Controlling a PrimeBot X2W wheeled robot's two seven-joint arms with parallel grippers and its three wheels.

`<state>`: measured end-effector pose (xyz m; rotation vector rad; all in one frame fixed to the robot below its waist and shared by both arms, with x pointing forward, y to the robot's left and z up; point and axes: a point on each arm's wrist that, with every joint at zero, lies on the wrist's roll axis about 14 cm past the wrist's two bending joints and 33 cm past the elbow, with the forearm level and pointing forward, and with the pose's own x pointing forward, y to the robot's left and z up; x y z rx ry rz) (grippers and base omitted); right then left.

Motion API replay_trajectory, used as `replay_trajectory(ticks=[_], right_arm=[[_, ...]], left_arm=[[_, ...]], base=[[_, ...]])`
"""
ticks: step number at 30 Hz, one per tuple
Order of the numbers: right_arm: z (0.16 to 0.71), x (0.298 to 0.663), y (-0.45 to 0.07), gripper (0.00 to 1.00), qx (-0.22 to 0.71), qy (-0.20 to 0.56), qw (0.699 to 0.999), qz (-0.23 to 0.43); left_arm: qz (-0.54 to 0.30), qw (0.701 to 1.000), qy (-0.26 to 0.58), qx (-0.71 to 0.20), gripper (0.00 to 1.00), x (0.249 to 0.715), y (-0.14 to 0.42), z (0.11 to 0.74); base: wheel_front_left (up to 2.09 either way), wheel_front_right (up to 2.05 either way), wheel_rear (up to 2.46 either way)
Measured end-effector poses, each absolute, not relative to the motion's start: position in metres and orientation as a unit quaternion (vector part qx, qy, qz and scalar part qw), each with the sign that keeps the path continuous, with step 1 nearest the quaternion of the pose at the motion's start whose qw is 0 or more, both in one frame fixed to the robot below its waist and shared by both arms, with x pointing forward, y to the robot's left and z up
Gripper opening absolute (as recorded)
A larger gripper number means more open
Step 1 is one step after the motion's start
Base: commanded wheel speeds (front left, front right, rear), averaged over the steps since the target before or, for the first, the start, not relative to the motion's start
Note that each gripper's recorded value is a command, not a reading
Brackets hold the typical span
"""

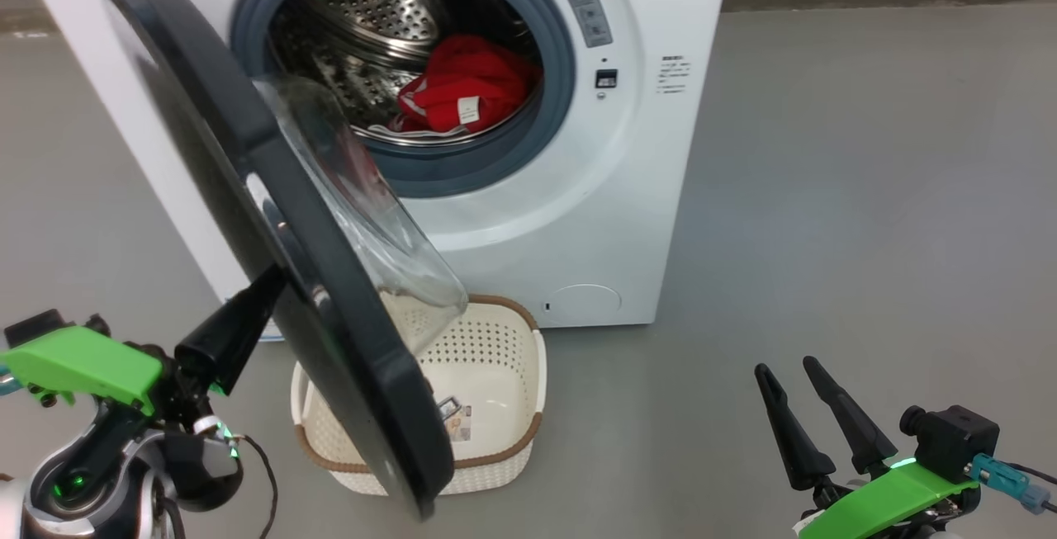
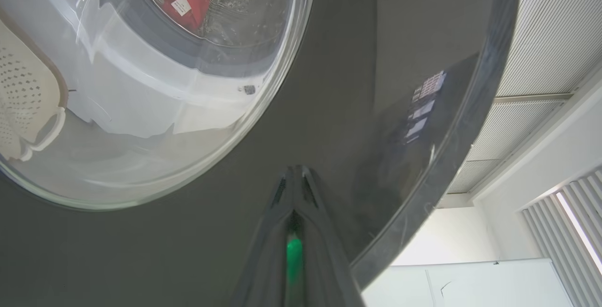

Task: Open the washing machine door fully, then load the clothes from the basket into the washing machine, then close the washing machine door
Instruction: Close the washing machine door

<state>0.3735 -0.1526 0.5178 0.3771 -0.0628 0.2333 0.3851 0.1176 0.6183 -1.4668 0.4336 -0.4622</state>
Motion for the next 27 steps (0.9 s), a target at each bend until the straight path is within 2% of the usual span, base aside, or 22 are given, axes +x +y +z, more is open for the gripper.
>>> replay_trajectory(ticks=[8, 27], right_arm=[[0.516, 0.363, -0.176, 1.0, 0.187, -0.035, 0.978, 0.082], [0.509, 0.334, -0.227, 1.0, 0.182, -0.039, 0.983, 0.001]], left_arm=[[-0.228, 0.694, 0.213, -0.649, 0.0, 0.395, 0.092, 0.618], [-0.26, 0.712, 0.217, -0.615, 0.0, 0.442, 0.035, 0.621]], base=[[0.0, 0.0, 0.0], [0.0, 0.0, 0.0]])
